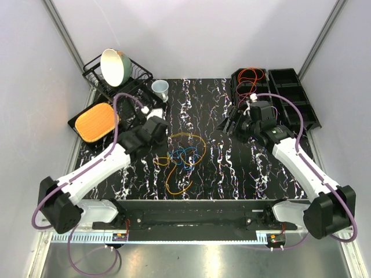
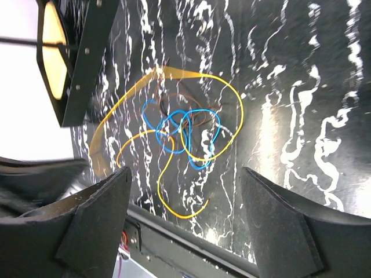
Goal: Untangle the cables
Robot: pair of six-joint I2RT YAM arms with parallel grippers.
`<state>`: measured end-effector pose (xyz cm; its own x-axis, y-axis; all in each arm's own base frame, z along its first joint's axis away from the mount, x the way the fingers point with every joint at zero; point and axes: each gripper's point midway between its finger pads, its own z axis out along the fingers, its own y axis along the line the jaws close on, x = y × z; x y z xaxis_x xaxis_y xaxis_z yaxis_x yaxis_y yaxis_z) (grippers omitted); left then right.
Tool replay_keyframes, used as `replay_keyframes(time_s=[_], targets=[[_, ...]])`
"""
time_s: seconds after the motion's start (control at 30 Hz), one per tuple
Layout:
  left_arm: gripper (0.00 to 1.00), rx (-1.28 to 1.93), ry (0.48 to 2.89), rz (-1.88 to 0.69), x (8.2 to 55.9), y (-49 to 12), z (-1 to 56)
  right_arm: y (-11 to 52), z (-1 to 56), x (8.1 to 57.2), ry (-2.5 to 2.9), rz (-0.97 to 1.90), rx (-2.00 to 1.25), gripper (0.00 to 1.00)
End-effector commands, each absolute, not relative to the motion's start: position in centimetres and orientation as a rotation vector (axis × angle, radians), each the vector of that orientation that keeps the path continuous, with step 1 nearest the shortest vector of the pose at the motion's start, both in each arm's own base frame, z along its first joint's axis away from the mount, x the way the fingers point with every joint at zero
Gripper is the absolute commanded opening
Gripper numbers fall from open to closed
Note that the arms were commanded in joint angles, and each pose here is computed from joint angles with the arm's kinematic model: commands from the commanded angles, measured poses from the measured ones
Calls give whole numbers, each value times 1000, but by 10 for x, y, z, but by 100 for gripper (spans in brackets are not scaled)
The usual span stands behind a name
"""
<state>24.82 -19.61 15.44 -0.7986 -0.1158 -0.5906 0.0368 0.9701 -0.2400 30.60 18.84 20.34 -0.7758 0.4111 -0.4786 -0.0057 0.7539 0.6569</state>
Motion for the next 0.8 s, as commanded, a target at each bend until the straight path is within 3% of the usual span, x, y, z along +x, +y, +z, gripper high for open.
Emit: replay_keyframes(time_s=[0.0, 0.07, 0.1, 0.23, 0.4, 0.6, 0.77], targets=[[45, -75, 2368, -292, 256, -183, 185, 211, 206, 295, 2345, 939, 201, 82], [81, -85, 2465, -292, 242, -175, 143, 225, 198, 288, 2385, 952, 146, 82], [86, -97, 2497, -319, 239, -177, 129, 230, 194, 285, 2400, 952, 129, 82], [88, -114, 2632, -279, 212, -163, 87, 248, 171, 274, 2479, 935, 93, 82], [89, -176, 2509, -249, 219, -144, 111, 273, 160, 268, 2506, 923, 24, 81], [83, -259, 2515, -254, 216, -138, 108, 304, 143, 276, 2547, 917, -11, 80], [84, -197, 2464, -262, 217, -130, 148, 336, 143, 293, 2546, 944, -81, 80]])
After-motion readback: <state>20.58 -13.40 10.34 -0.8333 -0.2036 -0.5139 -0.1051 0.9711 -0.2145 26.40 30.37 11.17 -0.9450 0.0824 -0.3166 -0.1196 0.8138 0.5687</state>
